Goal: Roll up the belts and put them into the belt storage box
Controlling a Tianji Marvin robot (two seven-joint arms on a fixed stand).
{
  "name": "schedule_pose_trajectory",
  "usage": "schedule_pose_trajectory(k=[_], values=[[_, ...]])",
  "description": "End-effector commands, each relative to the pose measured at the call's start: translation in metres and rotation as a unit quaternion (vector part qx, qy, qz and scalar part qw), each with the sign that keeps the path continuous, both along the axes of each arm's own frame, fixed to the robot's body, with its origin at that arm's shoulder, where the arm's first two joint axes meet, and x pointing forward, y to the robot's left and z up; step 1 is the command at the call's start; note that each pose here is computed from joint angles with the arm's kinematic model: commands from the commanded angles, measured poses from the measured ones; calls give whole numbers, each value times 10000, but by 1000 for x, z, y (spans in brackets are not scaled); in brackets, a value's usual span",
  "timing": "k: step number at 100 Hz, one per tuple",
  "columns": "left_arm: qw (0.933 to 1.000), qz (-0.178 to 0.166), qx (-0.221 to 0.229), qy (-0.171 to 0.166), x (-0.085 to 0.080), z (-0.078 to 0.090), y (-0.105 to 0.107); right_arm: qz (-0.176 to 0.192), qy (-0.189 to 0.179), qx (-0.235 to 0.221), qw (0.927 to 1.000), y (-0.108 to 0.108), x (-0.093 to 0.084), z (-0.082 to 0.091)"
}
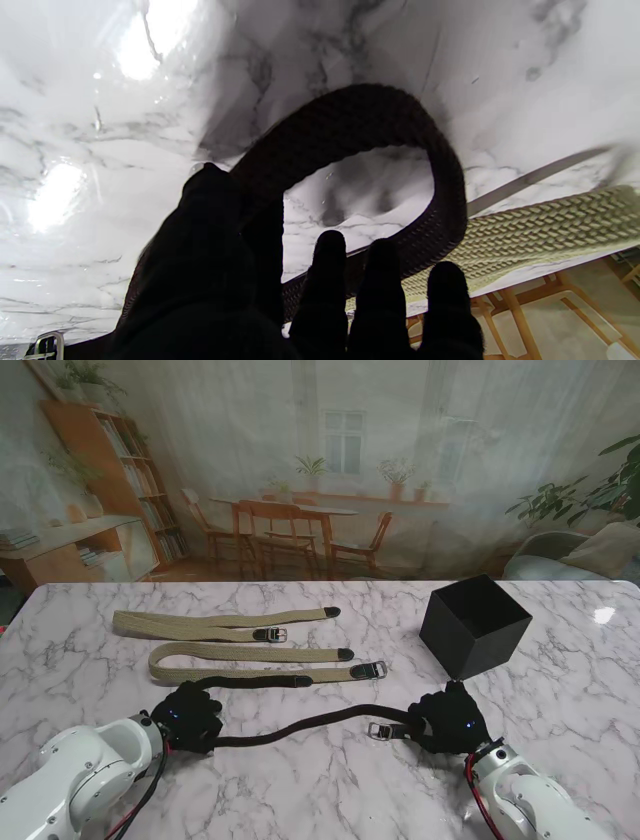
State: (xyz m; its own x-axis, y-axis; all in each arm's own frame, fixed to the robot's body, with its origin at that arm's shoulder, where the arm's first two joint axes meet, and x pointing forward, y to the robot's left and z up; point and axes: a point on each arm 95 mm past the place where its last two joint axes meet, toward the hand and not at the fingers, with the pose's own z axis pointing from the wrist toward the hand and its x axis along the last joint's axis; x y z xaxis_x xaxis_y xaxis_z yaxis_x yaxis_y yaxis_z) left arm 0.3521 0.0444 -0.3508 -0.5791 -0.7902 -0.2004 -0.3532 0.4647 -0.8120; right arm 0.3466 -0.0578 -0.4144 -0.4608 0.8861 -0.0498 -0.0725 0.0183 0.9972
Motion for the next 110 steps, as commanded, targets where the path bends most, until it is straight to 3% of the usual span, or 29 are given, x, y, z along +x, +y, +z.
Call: schedule_pose_trajectory(k=[1,58,92,110], values=[[9998,11,98,154,-6,-6,3,3,18,59,10000,4,-1,-3],[10000,16,21,47,-7,-7,5,320,-63,111,9994,4,2,-7],[9999,-2,-24,117,-8,-7,5,-214,184,188,9994,12,2,-9],[9999,-23,-78,147,-8,-8,3,-293,345,185,9988,16,3,-8]])
